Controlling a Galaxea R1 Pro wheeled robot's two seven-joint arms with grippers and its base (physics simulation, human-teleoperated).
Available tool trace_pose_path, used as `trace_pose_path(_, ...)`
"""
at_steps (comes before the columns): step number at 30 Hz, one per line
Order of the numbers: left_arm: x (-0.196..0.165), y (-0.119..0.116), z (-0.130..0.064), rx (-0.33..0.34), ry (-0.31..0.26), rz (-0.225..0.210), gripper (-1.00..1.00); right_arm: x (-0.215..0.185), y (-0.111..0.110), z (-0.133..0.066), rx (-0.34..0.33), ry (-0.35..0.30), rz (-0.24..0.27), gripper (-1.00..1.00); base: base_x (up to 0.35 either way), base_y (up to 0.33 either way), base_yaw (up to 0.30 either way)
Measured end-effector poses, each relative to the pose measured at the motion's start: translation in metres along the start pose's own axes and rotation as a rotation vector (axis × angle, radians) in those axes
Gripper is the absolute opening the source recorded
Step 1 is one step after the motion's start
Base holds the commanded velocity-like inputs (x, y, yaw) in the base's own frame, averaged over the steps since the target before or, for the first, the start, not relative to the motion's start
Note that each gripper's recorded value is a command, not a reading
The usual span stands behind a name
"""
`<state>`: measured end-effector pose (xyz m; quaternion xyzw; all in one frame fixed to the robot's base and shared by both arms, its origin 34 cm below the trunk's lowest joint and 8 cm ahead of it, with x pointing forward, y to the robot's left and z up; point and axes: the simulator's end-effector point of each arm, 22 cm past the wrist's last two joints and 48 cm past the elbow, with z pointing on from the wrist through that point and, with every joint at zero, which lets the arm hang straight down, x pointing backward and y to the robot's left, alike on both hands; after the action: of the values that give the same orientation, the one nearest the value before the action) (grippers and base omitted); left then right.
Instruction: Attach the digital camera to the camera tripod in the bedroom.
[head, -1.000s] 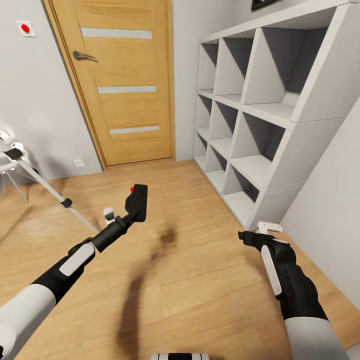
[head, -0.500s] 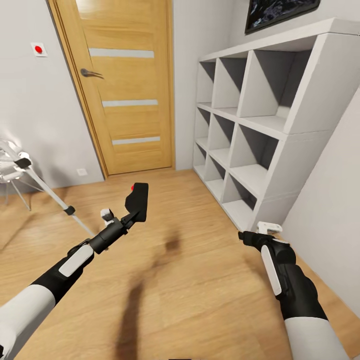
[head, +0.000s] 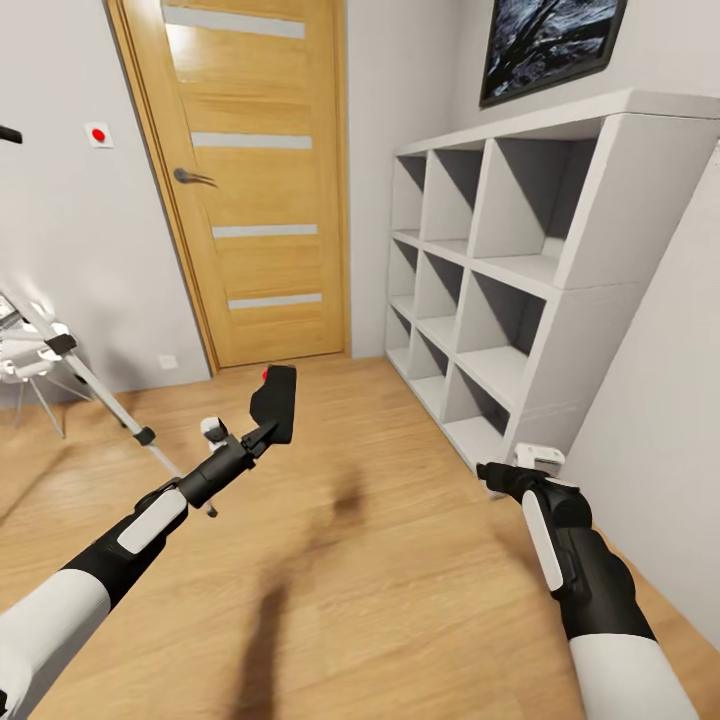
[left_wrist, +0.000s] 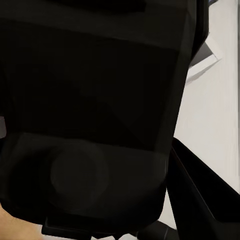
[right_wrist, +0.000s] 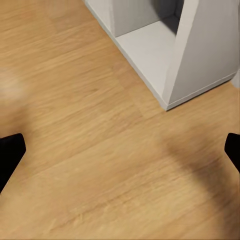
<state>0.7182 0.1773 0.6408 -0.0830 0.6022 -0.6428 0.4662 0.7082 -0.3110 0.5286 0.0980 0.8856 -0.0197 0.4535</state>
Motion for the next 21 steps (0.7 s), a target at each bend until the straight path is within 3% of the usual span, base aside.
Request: trace_pose_path(21, -0.019, -0.043, -0.001, 0.030, -0.022, 0.047, -1.00, -0.043, 0.002, -0.036, -0.013, -0.087, 0.011, 1.00, 0.000, 0.000, 0.000)
